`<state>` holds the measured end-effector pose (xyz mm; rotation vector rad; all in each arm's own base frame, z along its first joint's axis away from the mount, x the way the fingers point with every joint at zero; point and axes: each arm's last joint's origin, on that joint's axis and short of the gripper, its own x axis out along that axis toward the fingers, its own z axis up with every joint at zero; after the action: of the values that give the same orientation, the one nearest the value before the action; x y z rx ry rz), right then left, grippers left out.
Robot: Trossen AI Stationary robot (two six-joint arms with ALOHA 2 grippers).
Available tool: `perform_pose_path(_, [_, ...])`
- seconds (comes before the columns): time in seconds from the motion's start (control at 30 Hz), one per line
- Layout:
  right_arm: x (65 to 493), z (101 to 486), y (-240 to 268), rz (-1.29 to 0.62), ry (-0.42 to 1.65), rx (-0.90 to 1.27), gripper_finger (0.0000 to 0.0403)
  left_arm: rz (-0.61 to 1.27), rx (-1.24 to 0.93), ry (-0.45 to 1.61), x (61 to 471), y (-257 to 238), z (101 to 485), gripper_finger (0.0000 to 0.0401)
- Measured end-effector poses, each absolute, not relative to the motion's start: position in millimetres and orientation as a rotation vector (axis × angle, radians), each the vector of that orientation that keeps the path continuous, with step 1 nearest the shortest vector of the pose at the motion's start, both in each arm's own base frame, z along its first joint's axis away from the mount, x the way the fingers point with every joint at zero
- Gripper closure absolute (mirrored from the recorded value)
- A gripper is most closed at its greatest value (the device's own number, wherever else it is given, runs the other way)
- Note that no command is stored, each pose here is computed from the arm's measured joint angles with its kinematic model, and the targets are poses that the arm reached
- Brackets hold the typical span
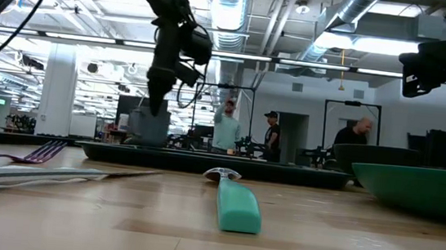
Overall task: Set up tray
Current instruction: Put the gray mug on the black tray
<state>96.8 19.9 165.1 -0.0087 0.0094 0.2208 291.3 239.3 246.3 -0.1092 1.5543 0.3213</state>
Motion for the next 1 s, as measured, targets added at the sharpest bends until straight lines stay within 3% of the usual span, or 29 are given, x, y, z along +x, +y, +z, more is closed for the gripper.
perform_pose_path(1.0, [97,165,20,0.221,0.009,-0.009,0.0285,0.338,-0.168,1.493,298,242,228,0.0401])
